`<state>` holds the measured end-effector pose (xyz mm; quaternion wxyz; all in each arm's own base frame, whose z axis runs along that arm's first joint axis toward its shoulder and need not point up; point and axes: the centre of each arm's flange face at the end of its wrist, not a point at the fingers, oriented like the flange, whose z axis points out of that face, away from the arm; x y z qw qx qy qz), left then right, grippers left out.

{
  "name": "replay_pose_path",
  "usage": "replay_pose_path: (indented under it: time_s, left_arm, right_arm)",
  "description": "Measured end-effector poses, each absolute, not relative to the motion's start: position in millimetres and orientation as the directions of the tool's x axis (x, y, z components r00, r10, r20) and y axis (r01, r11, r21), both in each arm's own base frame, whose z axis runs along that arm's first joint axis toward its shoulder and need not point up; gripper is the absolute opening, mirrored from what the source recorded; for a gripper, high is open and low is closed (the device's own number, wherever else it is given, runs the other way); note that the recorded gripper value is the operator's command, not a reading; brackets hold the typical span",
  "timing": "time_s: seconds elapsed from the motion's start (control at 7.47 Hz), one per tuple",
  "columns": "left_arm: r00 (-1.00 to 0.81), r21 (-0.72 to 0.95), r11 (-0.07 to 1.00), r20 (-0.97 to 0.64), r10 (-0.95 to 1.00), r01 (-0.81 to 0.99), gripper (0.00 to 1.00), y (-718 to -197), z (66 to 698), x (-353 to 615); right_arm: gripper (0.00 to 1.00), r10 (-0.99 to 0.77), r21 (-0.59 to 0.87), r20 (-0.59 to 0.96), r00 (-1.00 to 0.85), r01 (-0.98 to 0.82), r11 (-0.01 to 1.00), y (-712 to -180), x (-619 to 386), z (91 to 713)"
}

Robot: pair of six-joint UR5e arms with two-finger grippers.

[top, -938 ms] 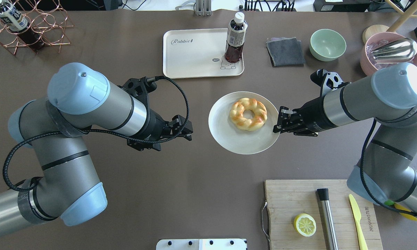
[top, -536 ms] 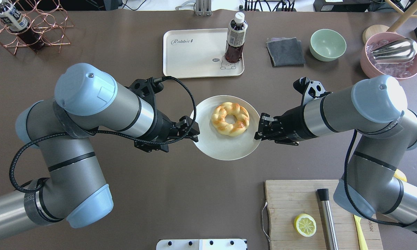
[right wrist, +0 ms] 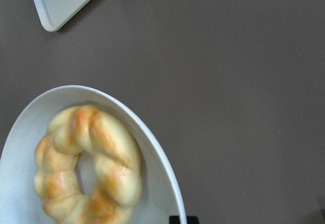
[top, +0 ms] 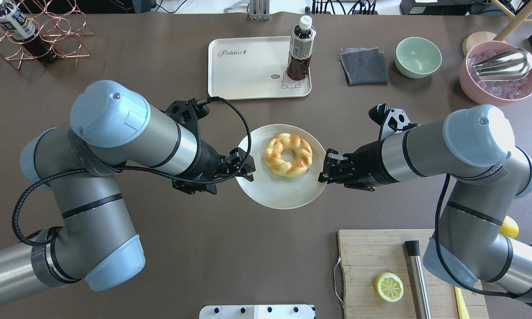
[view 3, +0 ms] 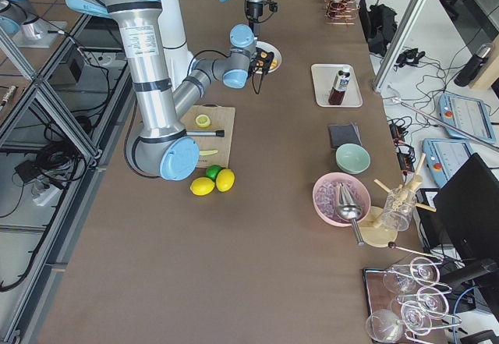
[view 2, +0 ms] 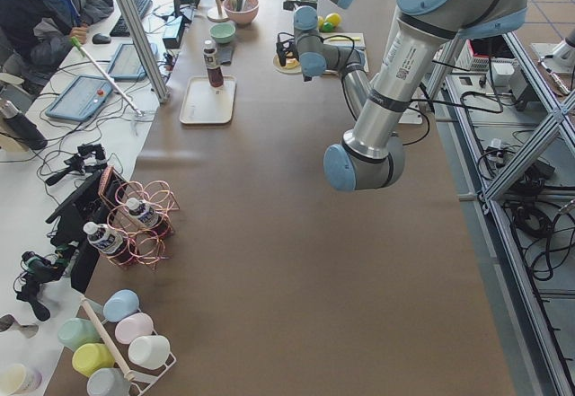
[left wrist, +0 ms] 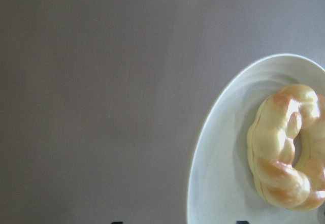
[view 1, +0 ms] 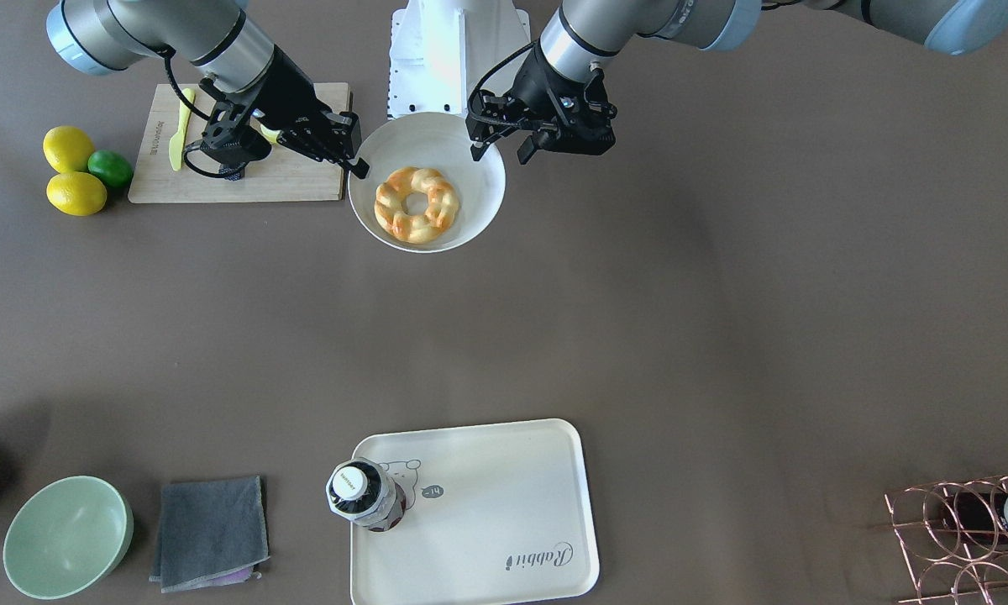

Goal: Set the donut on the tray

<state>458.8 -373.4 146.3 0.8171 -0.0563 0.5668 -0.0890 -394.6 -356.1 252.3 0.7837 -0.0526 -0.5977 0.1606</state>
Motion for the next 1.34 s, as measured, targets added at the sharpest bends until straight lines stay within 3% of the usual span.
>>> replay_pose_path:
  time_s: [0.4, 0.67, 0.8, 0.94, 1.34]
  left_arm:
    - [0.343, -0.195, 0.977, -0.915, -0.211, 0.082, 0.03, -373.4, 147.6, 459.0]
    - [0.339, -0.188, 0.979, -0.918, -0.204, 0.080, 0.00, -373.4, 147.0, 458.9]
    - [0.334, -0.184, 0.980, -0.921, -0.200, 0.079, 0.00, -374.1, 147.5, 459.1]
    - [0.331, -0.181, 0.980, -0.923, -0.197, 0.078, 0.00, -374.5, 148.1, 459.3]
    - [0.337, -0.188, 0.979, -0.919, -0.205, 0.082, 0.00, -376.4, 152.7, 461.7]
  right_arm:
    - [0.00, 0.307, -0.266, 0.924, 0.228, -0.194, 0.944, -348.8, -395.8, 248.6]
    - [0.00, 0.304, -0.262, 0.925, 0.228, -0.195, 0.945, -346.7, -397.7, 248.4]
    - [0.34, 0.303, -0.261, 0.925, 0.229, -0.195, 0.945, -345.6, -398.5, 248.4]
    - [0.99, 0.302, -0.261, 0.925, 0.229, -0.194, 0.946, -344.7, -399.2, 248.2]
    - [1.00, 0.294, -0.255, 0.932, 0.211, -0.191, 0.948, -345.4, -394.1, 238.9]
